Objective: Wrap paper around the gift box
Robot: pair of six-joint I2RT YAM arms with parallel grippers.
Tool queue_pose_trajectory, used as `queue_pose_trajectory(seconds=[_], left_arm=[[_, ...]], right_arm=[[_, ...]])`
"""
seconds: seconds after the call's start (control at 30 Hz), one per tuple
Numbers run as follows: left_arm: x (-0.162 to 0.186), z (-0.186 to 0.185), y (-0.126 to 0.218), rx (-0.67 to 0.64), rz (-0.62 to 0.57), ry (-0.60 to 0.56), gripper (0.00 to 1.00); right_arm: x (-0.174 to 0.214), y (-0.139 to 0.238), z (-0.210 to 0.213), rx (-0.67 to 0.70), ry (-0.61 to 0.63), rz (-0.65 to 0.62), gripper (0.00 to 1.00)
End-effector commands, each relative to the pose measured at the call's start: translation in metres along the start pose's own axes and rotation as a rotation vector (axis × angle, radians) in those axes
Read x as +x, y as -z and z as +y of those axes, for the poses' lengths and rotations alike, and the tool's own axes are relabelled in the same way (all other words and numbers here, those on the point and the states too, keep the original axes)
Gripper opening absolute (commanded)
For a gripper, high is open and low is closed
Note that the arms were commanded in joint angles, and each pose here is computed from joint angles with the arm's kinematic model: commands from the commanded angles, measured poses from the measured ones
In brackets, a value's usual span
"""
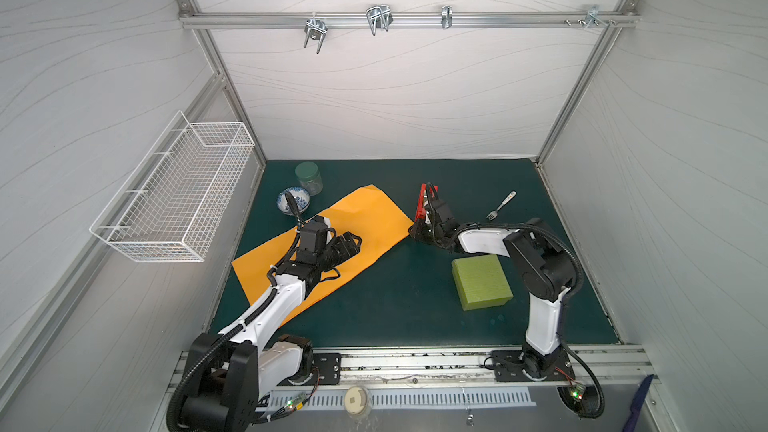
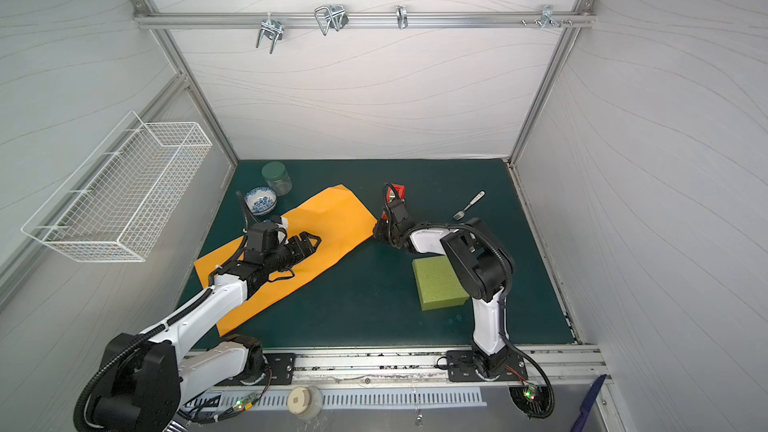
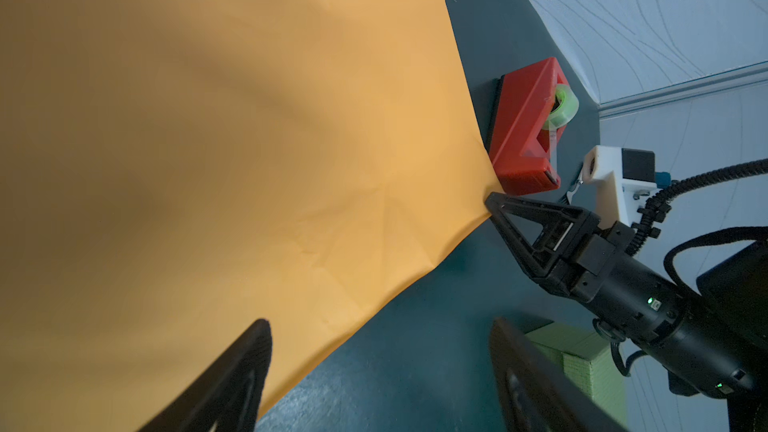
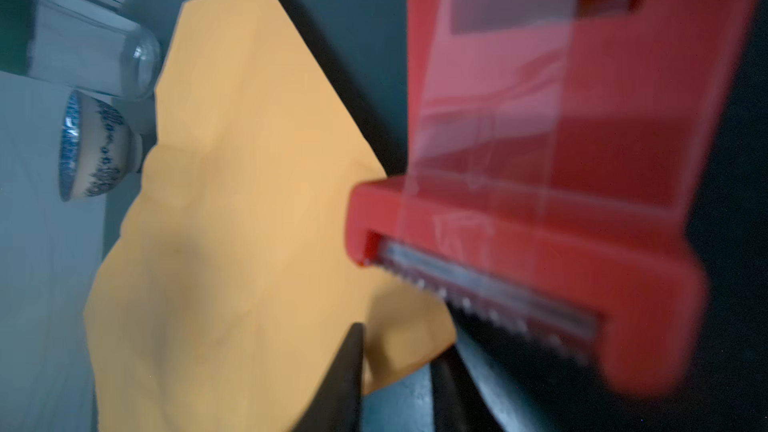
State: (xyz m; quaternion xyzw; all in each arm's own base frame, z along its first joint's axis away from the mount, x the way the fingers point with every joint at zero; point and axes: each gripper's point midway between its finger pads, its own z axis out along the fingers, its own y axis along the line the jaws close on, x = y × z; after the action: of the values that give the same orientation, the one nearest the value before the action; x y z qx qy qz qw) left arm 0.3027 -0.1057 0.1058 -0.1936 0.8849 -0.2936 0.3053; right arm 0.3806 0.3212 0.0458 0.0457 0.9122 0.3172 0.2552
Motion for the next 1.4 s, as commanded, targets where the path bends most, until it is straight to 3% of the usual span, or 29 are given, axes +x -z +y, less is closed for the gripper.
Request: queue_pose_trajectory(seconds=[0.0,0.07,0.2,0.4,0.57,0.87,1.1,1.37], left_arm=[[-0.008,-0.010,0.002,0.022,-0.015,-0.021,0.84],[-0.007,-0.009,0.001,0.019,-0.015,-0.020,0.84],[-0.004,-0.009,0.002,0.021,-0.002,-0.015,0.84],[0.003,-0.009,-0.004,0.040,0.033,0.013,0.84],[0.006,-0.010,-0.028,0.023,0.087,0.007,0.84],[0.025,-0.033,-0.092,-0.013,0.240,-0.076,0.80],[0.036,-0.046,-0.138,-0.011,0.326,-0.125,0.76],[0.018,-0.060,-0.164,-0.018,0.337,-0.201,0.75]], right_arm=[[-0.010,0.001,0.010,-0.081,-0.025,-0.035,0.09],[-0.009,0.007,0.009,-0.109,-0.027,-0.028,0.00],[0.008,0.036,0.004,-0.155,-0.024,0.023,0.00],[0.070,0.109,-0.019,-0.116,0.046,0.113,0.00],[0.112,0.152,-0.025,-0.055,0.148,0.128,0.00],[0.133,0.182,-0.022,-0.062,0.252,0.149,0.00],[0.159,0.196,-0.004,-0.161,0.373,0.290,0.18],[0.143,0.212,-0.006,-0.068,0.499,0.314,0.45]])
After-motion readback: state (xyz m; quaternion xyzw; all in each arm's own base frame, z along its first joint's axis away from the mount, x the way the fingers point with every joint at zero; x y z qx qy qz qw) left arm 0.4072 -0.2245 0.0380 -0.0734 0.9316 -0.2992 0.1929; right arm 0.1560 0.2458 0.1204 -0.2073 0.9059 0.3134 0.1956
